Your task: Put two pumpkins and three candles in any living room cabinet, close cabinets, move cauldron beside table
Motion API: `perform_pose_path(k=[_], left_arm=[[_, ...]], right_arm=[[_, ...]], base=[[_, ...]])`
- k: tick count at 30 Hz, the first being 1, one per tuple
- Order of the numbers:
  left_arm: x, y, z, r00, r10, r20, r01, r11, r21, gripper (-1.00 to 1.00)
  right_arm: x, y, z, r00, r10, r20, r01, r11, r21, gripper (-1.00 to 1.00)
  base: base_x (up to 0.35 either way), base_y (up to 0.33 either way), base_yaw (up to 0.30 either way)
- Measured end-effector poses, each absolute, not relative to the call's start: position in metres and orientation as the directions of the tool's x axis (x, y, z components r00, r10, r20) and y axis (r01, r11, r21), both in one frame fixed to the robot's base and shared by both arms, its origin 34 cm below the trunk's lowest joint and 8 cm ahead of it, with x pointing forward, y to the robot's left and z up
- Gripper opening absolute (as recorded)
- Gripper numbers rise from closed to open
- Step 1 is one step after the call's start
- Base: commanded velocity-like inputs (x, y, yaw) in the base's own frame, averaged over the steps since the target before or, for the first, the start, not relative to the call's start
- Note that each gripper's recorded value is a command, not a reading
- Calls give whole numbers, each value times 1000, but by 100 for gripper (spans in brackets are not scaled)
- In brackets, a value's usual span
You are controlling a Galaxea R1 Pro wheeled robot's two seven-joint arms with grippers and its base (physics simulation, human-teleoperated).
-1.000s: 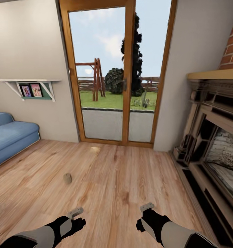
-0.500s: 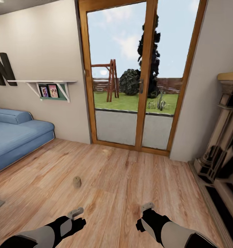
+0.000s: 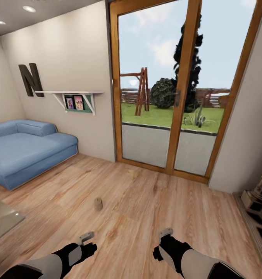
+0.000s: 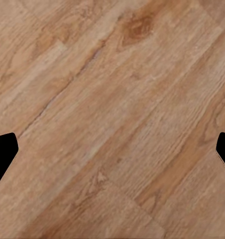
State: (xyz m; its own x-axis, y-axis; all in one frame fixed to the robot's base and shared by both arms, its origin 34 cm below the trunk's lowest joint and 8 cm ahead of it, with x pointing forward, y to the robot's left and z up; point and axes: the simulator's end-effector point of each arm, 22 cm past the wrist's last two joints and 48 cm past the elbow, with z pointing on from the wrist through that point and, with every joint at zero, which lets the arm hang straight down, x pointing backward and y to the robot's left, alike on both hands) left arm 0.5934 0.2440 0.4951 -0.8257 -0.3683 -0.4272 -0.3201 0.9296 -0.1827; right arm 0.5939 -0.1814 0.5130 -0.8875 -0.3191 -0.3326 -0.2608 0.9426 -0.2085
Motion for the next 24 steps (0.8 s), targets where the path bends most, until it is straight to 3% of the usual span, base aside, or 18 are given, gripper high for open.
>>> perform_pose_path(k=[10, 24], left_arm=[[593, 244, 495, -826, -368, -427, -320, 930, -183, 100], [594, 244, 495, -826, -368, -428, -320, 930, -183, 100]], right_arm=[[594, -181, 513, -887, -319, -333, -261, 943, -209, 100], [594, -182, 513, -888, -319, -332, -260, 943, -209, 100]], base=[[240, -221, 267], [272, -225, 27]])
